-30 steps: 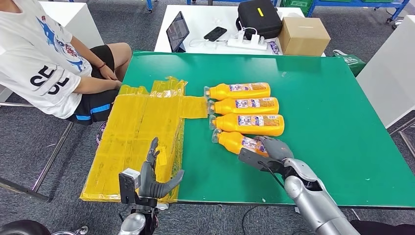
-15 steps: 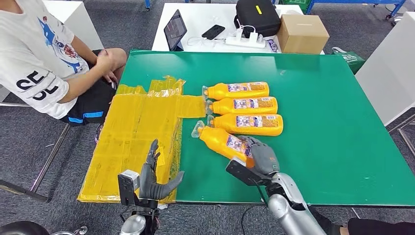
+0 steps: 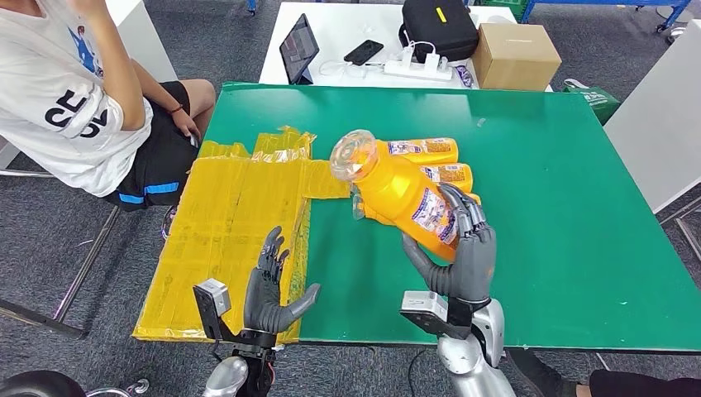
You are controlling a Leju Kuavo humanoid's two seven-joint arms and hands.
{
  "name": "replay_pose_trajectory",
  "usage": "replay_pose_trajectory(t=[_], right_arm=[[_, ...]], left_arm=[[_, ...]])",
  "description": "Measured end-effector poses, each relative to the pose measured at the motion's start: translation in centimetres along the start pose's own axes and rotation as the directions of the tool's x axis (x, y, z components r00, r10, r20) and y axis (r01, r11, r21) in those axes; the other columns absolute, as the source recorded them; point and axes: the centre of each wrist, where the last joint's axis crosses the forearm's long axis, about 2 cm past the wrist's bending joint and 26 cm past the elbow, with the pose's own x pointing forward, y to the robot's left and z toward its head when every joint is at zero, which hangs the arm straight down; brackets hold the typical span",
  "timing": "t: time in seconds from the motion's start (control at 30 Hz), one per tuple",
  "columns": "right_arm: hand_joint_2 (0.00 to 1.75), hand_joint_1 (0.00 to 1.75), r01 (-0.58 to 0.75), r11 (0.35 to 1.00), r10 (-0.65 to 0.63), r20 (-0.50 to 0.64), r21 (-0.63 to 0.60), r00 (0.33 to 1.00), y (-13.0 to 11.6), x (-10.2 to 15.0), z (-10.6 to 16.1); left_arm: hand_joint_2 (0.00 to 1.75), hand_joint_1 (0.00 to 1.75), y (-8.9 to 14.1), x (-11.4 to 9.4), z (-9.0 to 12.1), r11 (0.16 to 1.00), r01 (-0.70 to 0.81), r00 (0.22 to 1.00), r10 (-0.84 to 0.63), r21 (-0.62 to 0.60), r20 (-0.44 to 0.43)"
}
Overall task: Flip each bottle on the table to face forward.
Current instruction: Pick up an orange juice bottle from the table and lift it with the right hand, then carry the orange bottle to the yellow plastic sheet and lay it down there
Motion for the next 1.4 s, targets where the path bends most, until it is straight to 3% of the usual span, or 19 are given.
replay_pose_trajectory(t=[0.37,0.5,0.63,0.93,1.4], right_arm=[[1.75,1.75,0.061,0.997,-0.066,-0.125,-0.039,0.99,0.2,0.3,1.9],[1.75,1.75,0.178,0.984,-0.169,-0.218,0.021,0.961,2.2,1.1,4.2],[1.75,1.75,0.278,0.951,-0.234,-0.273,0.135,0.933,5.6,3.4,7.1],[1.75,1.75,0.353,0.861,-0.28,-0.24,0.366,0.93,10.1,7.2,9.9],[1.75,1.75,0.327,0.804,-0.256,-0.208,0.497,0.944,11.8,7.2,10.9]], left_arm=[[1.75,0.0,-1.0,1.1,-0.5,0.984,-0.129,0.991,0.131,-0.121,0.009],[1.75,0.0,-1.2,1.5,-0.7,0.976,-0.146,0.988,0.15,-0.163,0.017],[1.75,0.0,-1.7,1.5,-0.7,0.977,-0.1,0.994,0.106,-0.186,0.021],[1.75,0.0,-1.8,1.0,-0.4,0.982,-0.042,0.999,0.043,-0.185,0.002],[1.75,0.04,-0.9,0.2,0.3,0.981,-0.074,0.996,0.063,-0.179,-0.066]])
